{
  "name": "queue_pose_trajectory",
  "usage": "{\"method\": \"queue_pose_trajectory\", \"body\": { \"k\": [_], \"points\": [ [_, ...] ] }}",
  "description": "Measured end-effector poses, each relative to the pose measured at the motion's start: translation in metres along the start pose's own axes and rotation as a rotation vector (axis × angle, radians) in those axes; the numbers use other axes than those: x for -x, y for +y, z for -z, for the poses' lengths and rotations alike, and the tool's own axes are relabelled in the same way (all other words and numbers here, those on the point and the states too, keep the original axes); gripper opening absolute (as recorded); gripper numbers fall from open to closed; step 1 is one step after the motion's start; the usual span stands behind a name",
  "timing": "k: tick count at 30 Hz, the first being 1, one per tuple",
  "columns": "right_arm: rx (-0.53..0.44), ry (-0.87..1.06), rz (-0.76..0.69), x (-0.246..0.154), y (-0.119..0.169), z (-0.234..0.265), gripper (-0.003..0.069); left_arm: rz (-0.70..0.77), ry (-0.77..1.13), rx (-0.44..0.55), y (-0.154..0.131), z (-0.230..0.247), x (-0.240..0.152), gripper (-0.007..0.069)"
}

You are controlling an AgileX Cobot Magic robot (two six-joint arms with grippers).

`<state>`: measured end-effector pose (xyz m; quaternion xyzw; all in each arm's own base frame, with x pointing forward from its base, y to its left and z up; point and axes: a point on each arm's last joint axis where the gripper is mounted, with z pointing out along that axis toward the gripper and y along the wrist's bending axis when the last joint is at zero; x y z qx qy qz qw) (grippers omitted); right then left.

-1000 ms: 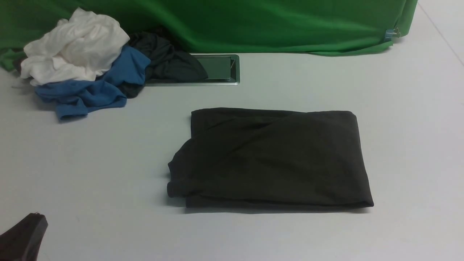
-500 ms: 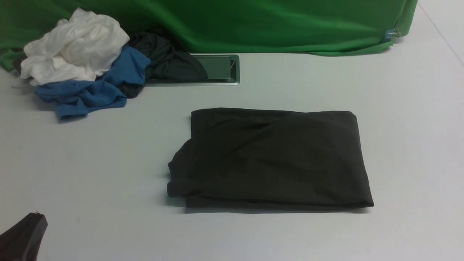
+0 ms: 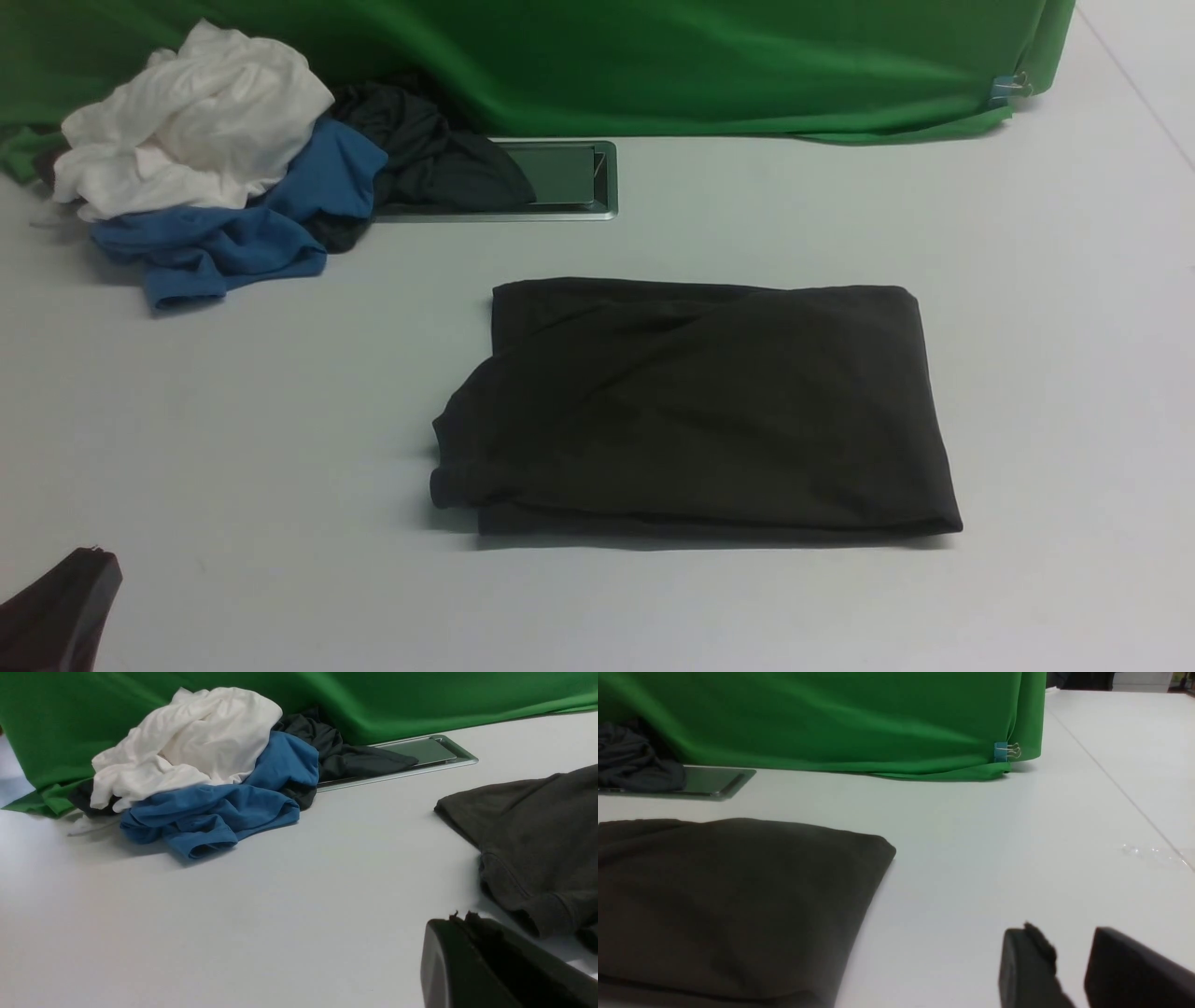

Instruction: Fold a long-sleeved shirt on a white desktop.

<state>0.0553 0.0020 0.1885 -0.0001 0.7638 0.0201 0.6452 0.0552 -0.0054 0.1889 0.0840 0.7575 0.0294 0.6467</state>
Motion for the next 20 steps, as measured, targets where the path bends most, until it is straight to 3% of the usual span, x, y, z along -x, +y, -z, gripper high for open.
{"method": "queue_pose_trajectory", "body": {
  "k": [20],
  "points": [
    [0.000, 0.000, 0.000, 0.0000, 0.0000, 0.0000, 0.0239, -0.001, 0.000, 0.000, 0.0000, 0.0000, 0.0000, 0.0018]
  ]
}}
